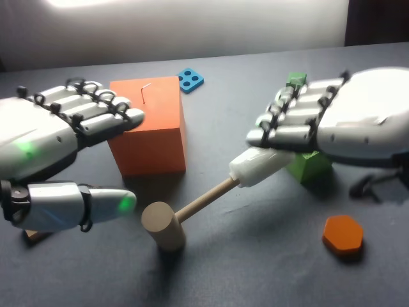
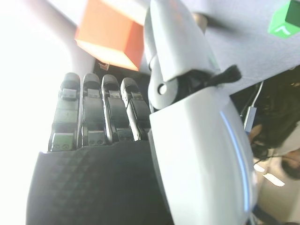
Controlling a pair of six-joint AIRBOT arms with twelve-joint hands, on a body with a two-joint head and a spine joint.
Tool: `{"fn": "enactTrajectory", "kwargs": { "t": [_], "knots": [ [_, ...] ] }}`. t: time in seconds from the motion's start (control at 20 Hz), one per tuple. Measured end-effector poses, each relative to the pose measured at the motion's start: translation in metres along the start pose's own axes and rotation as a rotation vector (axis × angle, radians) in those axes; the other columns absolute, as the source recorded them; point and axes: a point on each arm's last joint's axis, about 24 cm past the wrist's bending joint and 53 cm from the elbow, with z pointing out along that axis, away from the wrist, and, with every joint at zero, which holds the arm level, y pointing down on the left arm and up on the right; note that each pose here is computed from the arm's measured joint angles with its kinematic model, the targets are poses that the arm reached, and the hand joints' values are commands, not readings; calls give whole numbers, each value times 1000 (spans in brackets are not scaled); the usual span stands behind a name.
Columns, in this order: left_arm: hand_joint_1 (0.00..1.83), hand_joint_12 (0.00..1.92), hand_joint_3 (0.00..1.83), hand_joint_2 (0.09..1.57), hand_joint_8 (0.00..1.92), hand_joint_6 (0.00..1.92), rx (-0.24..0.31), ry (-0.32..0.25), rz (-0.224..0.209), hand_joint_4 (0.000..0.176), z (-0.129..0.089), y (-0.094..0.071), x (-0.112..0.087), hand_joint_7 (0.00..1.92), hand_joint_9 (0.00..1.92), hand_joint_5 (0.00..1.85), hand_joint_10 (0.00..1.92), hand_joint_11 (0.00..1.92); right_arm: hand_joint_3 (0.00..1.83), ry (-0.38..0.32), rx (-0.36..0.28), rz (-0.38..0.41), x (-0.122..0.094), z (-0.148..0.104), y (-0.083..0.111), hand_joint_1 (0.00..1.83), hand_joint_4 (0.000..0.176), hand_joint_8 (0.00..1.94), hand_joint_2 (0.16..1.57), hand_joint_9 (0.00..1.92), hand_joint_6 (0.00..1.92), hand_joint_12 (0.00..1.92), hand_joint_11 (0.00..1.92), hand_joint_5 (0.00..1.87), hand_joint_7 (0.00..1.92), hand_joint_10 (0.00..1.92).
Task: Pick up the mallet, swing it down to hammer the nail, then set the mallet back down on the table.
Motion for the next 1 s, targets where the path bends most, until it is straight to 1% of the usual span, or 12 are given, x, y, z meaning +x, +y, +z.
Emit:
{"fn": "enactTrajectory", "kwargs": {
  "t": [0.05, 0.15, 0.2, 0.25, 0.3, 0.35, 0.45, 0.55, 0.7, 0.75, 0.85, 1.0],
  "knots": [
    [0, 58, 3, 1240, 6, 6, 11, 7, -4, 0, 3, 0, 3, 122, 85, 138, 6, 34, 0, 23, -7, 54, 2, 1, 2, 1287, 0, 0, 1027, 0, 0, 0, 0, 0, 0, 0],
    [0, 79, 2, 1242, 16, 14, 14, 12, -9, 0, 9, 3, 6, 165, 128, 177, 17, 76, 0, 17, 7, 180, -8, 1, -7, 1267, 0, 0, 1042, 0, 0, 0, 0, 0, 0, 0],
    [0, 84, 0, 1229, 10, 9, 14, 12, -15, 0, 11, 6, 7, 157, 129, 169, 15, 87, 0, 2, 44, 236, -16, 1, -19, 1255, 0, 0, 1046, 0, 0, 0, 0, 0, 0, 0],
    [0, 81, 0, 1229, 3, 1, 15, 13, -19, 0, 13, 7, 7, 144, 120, 148, 10, 79, 2, -6, 93, 263, -19, 1, -32, 1246, 0, 0, 1053, 0, 0, 0, 0, 0, 0, 0],
    [0, 83, 0, 1232, 8, 5, 10, 18, -18, 0, 13, 11, 9, 156, 136, 157, 15, 83, 0, -3, 140, 261, -18, 0, -42, 1230, 0, 0, 1045, 0, 0, 0, 0, 0, 0, 0],
    [0, 64, 0, 1228, 1, 0, 7, 25, -18, 0, 13, 12, 12, 102, 88, 93, 2, 37, 0, 2, 179, 278, -15, 1, -49, 1235, 0, 0, 1025, 0, 0, 0, 0, 0, 0, 0],
    [0, 51, 0, 1223, 2, 5, 6, 37, -17, 0, 14, 15, 17, 44, 35, 57, 3, 6, 0, -1, 233, 268, -14, 7, -55, 1230, 0, 0, 1002, 0, 0, 0, 0, 0, 0, 0],
    [0, 55, 0, 1225, 7, 9, 3, 36, -16, 0, 14, 19, 17, 53, 37, 71, 5, 12, 0, -33, 242, 235, -24, 14, -51, 1245, 0, 0, 993, 0, 0, 0, 0, 0, 0, 0],
    [0, 54, 2, 1235, 0, 3, -15, 26, -21, 0, 16, 27, 14, 31, 9, 62, 0, 7, 0, -79, 220, 195, -42, 27, -35, 1236, 0, 0, 982, 0, 0, 0, 0, 0, 0, 0],
    [0, 55, 2, 1235, 0, 2, -14, 21, -24, 0, 18, 29, 13, 29, 7, 60, 1, 7, 0, -89, 225, 173, -45, 31, -32, 1240, 0, 0, 984, 0, 3, 0, 0, 8, 0, 0],
    [0, 16, 2, 1238, 2, 2, -15, 19, -36, 0, 22, 30, 16, 34, 12, 64, 2, 0, 0, -71, 244, 161, -44, 43, -30, 1232, 0, 0, 996, 0, 5, 0, 0, 15, 0, 0],
    [0, 5, 0, 1234, 0, 0, -17, 15, -45, 0, 26, 33, 17, 25, 6, 56, 0, 0, 0, -36, 274, 206, -36, 59, -34, 1265, 0, 0, 996, 0, 6, 0, 0, 23, 0, 0]
  ]
}}
